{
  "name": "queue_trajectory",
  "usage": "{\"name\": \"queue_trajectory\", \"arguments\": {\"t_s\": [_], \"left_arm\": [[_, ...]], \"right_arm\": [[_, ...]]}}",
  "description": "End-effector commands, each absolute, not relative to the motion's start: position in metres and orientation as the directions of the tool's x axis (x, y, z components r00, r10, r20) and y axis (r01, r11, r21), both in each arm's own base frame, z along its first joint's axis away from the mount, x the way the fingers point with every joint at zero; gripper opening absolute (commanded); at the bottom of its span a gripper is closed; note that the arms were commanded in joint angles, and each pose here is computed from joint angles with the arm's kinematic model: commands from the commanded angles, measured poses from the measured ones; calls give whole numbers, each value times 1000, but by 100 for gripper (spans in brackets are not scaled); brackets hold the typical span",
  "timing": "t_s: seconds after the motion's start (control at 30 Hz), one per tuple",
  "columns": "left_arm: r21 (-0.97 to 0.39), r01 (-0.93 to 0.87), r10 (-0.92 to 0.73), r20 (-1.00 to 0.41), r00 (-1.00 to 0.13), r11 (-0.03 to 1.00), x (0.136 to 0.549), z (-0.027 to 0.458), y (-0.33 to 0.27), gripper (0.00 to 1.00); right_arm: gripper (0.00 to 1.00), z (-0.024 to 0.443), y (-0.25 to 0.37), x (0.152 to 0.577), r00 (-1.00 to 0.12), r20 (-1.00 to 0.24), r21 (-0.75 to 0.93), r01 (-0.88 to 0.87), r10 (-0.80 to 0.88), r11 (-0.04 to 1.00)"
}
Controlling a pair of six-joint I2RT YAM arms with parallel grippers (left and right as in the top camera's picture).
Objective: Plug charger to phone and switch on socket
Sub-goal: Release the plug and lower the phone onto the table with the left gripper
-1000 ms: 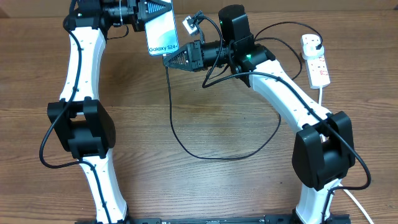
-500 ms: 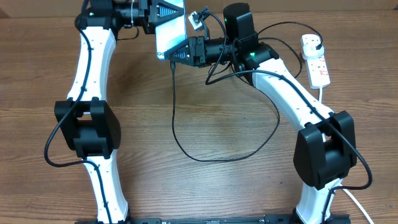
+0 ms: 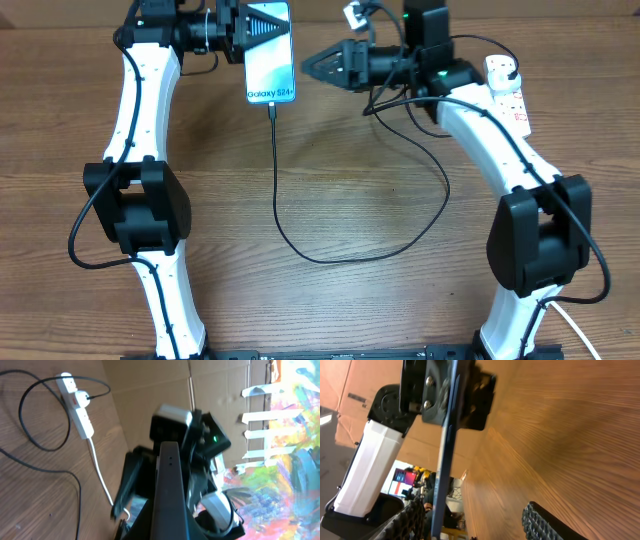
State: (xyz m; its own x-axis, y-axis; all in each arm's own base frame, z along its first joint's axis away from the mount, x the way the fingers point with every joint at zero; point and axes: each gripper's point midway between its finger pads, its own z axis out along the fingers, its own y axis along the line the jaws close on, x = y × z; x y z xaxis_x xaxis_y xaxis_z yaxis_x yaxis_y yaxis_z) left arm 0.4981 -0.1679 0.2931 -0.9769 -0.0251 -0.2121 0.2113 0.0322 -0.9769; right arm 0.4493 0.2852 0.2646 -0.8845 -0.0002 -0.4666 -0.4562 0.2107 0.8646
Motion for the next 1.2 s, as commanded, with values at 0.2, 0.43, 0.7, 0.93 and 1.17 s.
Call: {"name": "queue_trajectory", "arguments": {"t_s": [0.2,0.43,0.7,0.93,1.17], "left_arm": [[-952,181,-47,-199,-979,248,487,204,-164,5],[-716,153,22,-189,-982,681,478,119,-141,4],[-536,125,54,-147,-988,835,469,72,-124,4],[-568,81,25,-105,-994,819,459,43,-128,4],[-568,74,25,-93,-995,820,455,35,-128,4]], "right_arm": [[65,229,263,450,-892,-452,832,-431,-25,349],[68,192,256,444,-923,-382,785,-347,-39,513],[69,176,252,440,-932,-359,743,-318,-51,589],[68,175,252,440,-933,-357,739,-315,-50,595],[68,171,249,439,-939,-342,732,-298,-48,613]]}}
